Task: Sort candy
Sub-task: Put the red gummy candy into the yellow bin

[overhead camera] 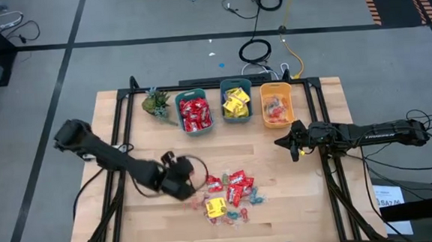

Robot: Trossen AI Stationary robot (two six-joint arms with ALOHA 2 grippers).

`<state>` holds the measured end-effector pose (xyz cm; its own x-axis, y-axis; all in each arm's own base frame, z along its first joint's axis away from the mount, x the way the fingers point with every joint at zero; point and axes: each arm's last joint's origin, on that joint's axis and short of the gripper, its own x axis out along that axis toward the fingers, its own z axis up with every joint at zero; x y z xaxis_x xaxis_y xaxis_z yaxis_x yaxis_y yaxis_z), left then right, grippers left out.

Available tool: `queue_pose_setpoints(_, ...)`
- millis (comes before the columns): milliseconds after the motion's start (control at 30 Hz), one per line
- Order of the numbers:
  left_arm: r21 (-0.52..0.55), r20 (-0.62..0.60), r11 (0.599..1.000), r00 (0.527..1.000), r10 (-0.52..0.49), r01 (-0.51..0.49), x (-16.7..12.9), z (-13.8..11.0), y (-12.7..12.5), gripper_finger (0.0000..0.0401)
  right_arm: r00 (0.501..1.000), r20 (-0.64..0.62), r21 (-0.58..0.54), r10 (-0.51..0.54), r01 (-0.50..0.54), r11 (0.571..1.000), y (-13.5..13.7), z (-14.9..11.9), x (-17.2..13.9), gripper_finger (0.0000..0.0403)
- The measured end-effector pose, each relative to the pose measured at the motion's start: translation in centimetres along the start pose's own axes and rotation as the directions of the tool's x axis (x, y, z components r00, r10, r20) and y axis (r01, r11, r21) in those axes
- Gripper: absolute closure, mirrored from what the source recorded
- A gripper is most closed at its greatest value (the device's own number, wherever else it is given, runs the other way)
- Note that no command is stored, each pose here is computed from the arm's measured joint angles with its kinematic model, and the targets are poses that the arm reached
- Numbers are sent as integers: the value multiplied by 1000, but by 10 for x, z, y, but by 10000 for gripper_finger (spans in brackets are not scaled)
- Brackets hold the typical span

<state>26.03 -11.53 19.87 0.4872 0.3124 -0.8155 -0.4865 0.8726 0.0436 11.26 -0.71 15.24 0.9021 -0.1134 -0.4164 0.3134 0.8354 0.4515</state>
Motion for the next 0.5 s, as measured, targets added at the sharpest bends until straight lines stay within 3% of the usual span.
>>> queue_pose_setpoints(200,-40,209,996,974,83,-77,-14,57,54,399,1000,3,0,-5,5,1000,0,0,0,401)
queue_pose_setpoints(367,-17,286,994,953,-102,111,8,111,107,400,1000,4,2,-5,5,1000,0,0,0,401)
queue_pose_setpoints(500,44,404,987,901,-159,154,31,146,143,400,1000,4,3,-5,5,1000,0,0,0,401)
